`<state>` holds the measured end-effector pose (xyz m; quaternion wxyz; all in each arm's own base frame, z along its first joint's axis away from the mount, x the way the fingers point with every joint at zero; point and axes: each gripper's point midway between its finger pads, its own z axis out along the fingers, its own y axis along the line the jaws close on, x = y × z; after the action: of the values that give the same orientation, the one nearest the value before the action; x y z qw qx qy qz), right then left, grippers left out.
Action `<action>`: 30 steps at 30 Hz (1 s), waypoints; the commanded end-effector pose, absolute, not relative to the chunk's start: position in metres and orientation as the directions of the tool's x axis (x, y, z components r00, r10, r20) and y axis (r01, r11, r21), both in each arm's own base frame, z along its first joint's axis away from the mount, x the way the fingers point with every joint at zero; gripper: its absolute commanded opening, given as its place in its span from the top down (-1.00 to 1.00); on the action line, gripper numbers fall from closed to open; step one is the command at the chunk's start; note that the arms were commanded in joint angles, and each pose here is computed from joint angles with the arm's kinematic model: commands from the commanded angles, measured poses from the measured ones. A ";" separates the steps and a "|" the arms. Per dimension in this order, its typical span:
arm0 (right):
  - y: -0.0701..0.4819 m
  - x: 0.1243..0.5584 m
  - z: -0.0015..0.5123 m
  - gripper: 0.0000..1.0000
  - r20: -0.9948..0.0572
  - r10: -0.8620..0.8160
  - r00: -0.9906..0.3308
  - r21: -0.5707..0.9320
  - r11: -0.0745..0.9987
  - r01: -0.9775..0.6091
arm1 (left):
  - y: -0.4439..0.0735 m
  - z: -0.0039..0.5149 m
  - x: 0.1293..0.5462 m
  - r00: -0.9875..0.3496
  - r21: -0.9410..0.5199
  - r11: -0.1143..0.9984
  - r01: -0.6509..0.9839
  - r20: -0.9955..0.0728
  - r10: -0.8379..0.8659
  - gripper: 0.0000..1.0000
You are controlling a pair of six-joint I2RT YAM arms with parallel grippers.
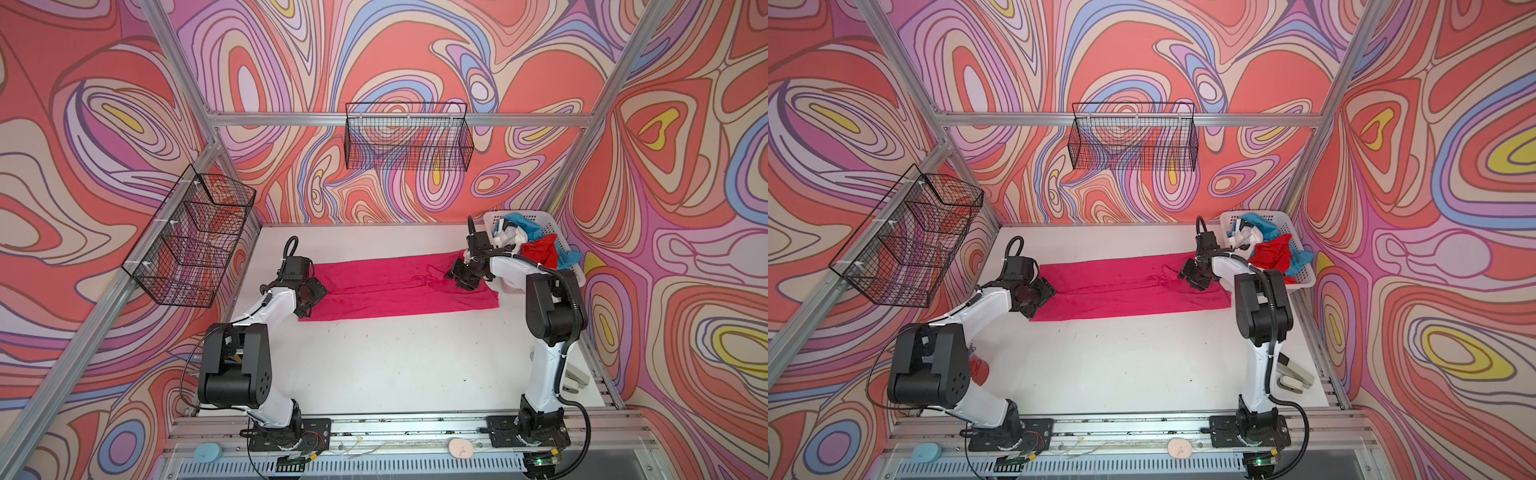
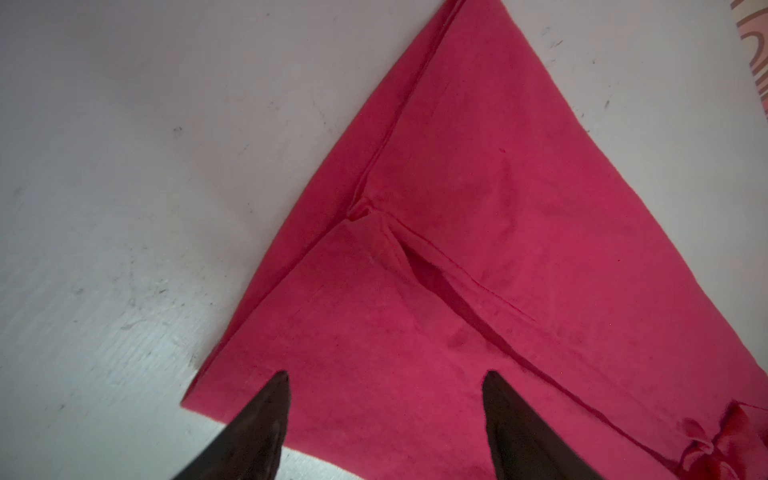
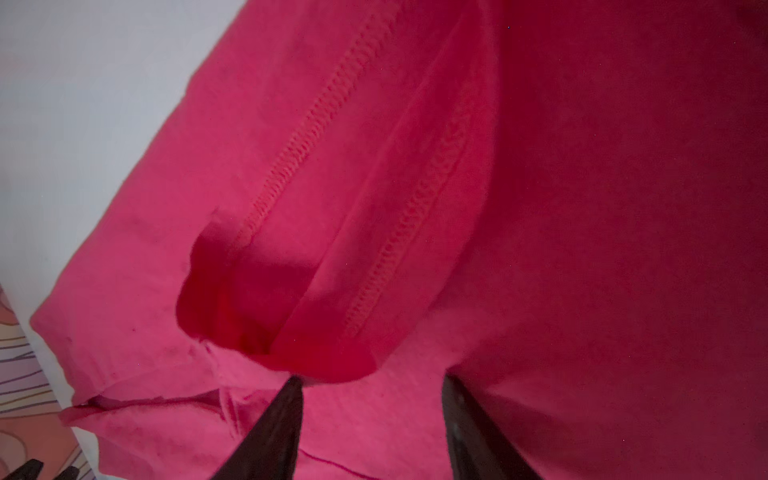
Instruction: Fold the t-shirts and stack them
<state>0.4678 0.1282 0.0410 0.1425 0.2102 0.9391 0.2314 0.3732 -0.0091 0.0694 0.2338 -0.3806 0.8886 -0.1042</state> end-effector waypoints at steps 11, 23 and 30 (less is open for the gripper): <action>0.149 0.512 0.059 -0.14 -0.185 0.523 -0.832 0.633 0.711 0.306 | -0.009 0.065 0.366 -0.599 -0.350 0.686 -0.638 -0.333 -0.728 -0.51; 0.165 0.542 0.088 -0.16 -0.287 0.422 -0.860 0.581 0.791 0.194 | -0.008 0.069 0.365 -0.596 -0.351 0.688 -0.635 -0.344 -0.725 -0.50; 0.148 0.511 0.085 -0.16 -0.290 0.396 -0.871 0.503 0.838 0.213 | -0.014 0.071 0.373 -0.608 -0.373 0.697 -0.613 -0.340 -0.717 -0.50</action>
<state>0.5274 0.1595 0.0750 0.1948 0.1672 0.9306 0.2610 0.3680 -0.0100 0.0648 0.2281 -0.3798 0.8907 -0.1019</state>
